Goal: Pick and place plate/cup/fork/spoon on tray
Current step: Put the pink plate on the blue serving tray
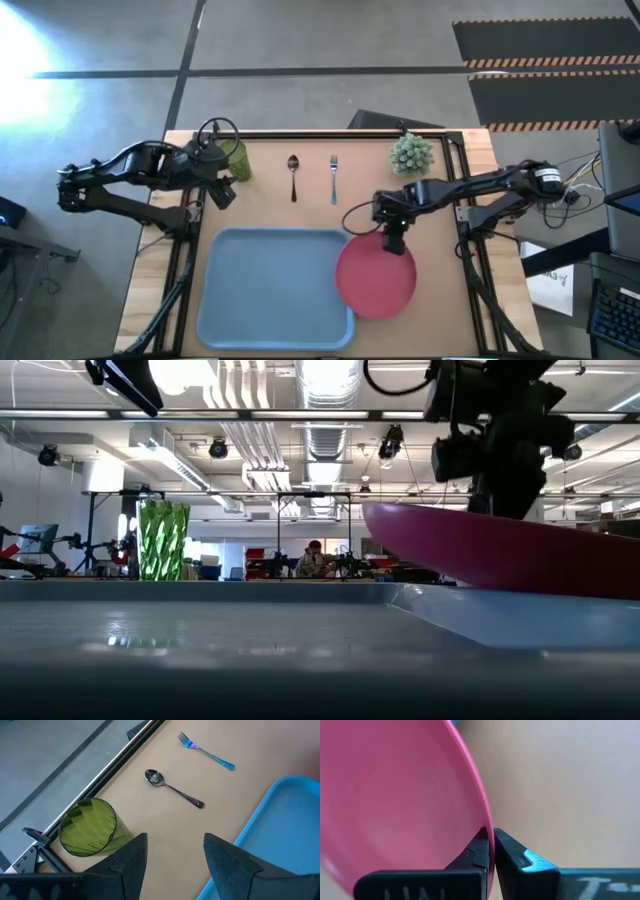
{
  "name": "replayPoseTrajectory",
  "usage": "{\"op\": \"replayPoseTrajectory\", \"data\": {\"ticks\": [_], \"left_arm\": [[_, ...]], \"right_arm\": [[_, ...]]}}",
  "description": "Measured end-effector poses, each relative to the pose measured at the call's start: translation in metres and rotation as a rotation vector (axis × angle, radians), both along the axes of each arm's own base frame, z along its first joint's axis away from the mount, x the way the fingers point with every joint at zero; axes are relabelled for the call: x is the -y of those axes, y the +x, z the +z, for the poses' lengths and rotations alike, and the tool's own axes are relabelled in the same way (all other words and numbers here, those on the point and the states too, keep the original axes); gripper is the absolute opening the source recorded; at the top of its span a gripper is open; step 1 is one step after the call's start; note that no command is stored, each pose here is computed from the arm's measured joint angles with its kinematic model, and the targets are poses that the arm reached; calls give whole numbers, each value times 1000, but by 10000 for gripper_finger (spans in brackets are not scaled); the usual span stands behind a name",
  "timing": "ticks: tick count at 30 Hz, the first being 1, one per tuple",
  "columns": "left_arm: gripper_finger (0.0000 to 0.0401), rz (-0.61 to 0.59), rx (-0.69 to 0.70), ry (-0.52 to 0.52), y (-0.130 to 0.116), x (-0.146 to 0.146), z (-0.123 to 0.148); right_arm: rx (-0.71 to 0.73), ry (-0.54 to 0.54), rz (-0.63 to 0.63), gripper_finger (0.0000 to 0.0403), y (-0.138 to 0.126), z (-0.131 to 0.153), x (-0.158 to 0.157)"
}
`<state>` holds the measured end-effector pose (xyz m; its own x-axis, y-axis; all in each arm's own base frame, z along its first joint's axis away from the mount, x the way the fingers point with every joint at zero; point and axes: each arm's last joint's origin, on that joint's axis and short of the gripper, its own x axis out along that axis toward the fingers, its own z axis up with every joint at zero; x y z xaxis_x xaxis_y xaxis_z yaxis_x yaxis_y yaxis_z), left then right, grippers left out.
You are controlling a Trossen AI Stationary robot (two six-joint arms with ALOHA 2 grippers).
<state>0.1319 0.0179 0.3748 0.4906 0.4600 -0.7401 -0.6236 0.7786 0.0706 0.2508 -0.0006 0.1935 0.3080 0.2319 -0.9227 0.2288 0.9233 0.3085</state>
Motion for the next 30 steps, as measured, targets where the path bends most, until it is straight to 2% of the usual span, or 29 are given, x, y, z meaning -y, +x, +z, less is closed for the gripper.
{"op": "replayPoseTrajectory", "data": {"ticks": [7, 11, 15, 19, 30], "left_arm": [[178, 0, 0, 1, 0, 0, 0], [178, -1, 0, 1, 0, 0, 0], [178, -1, -3, 1, 0, 0, 0], [178, -6, -9, 5, 0, 0, -1], [178, -7, -3, 5, -6, 0, -1]], "right_arm": [[127, -11, -52, 8, 6, 46, -1], [239, -43, -59, 8, 27, 71, -1], [307, -49, -33, 8, 57, 79, -4], [285, -49, 48, 8, 89, 70, -17], [171, 14, 251, 8, 160, 10, -73]]}}
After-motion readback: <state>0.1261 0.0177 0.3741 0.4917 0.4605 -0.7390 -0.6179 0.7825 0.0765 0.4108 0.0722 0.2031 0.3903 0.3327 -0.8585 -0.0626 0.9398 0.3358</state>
